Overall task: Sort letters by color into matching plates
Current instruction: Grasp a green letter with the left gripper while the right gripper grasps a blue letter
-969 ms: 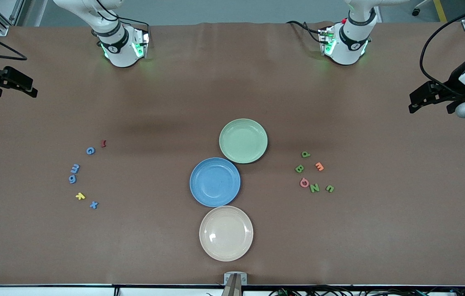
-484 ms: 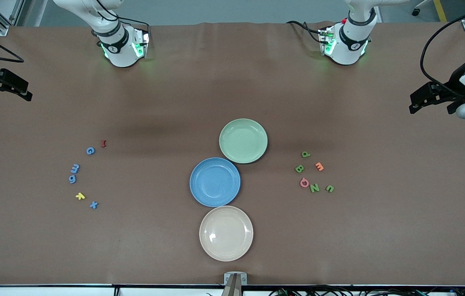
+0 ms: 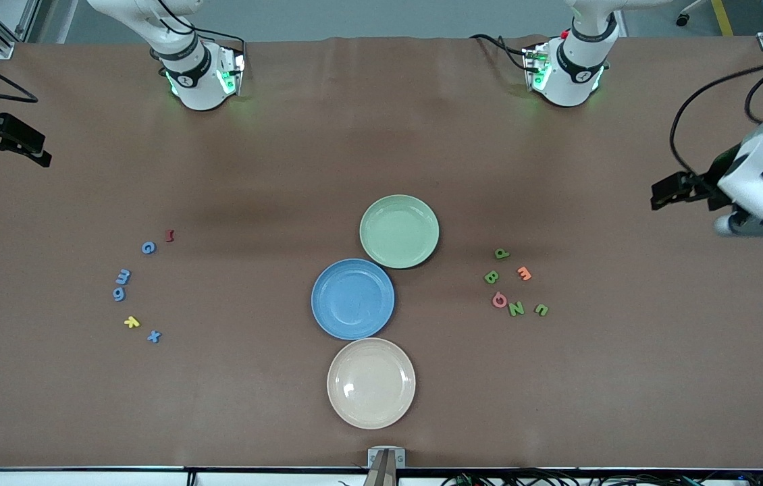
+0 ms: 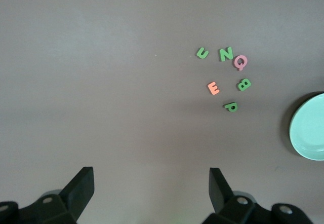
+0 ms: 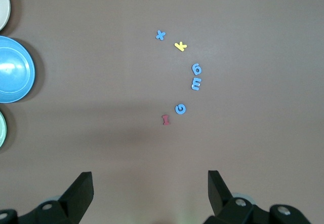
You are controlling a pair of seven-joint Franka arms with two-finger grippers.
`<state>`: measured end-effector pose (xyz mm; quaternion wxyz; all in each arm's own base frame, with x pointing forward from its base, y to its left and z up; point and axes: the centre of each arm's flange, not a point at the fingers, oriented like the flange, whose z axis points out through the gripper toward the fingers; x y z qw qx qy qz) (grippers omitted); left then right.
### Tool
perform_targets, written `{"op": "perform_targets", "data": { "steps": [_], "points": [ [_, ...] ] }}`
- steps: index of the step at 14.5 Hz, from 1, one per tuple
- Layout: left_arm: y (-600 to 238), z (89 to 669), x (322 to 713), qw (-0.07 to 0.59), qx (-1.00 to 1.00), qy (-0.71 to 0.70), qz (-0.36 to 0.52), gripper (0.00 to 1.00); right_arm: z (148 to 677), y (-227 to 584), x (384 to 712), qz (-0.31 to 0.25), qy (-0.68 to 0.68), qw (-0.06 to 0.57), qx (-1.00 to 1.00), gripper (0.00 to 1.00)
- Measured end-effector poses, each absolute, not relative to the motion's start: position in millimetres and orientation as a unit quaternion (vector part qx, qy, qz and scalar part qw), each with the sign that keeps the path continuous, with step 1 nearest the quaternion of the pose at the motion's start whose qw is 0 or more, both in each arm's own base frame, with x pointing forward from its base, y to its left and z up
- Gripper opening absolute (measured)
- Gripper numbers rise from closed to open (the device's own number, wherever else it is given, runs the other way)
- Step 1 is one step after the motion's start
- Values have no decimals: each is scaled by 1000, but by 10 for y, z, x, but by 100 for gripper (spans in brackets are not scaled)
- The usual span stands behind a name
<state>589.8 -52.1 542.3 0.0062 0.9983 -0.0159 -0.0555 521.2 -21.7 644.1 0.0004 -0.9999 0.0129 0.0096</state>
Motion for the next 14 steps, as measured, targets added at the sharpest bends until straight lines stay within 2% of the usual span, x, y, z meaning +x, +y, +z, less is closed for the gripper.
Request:
{"op": "perform_targets", "data": {
  "steps": [3,6,11,14],
  "points": [
    [-653,4875,6141,10,997,-25,-71,100,6384,-223,5234,15,13,1,-1000,100],
    [-1005,4319,6342,14,996,-49,-70,100,6122,-252,5428,22,15,0,-1000,100],
    [-1498,3479,6525,21,997,-56,-50,100,5181,-668,5963,42,41,-4,-998,100],
    [-1562,3032,6524,26,998,-55,-30,100,4780,-778,6102,62,45,-9,-997,100]
  ]
}}
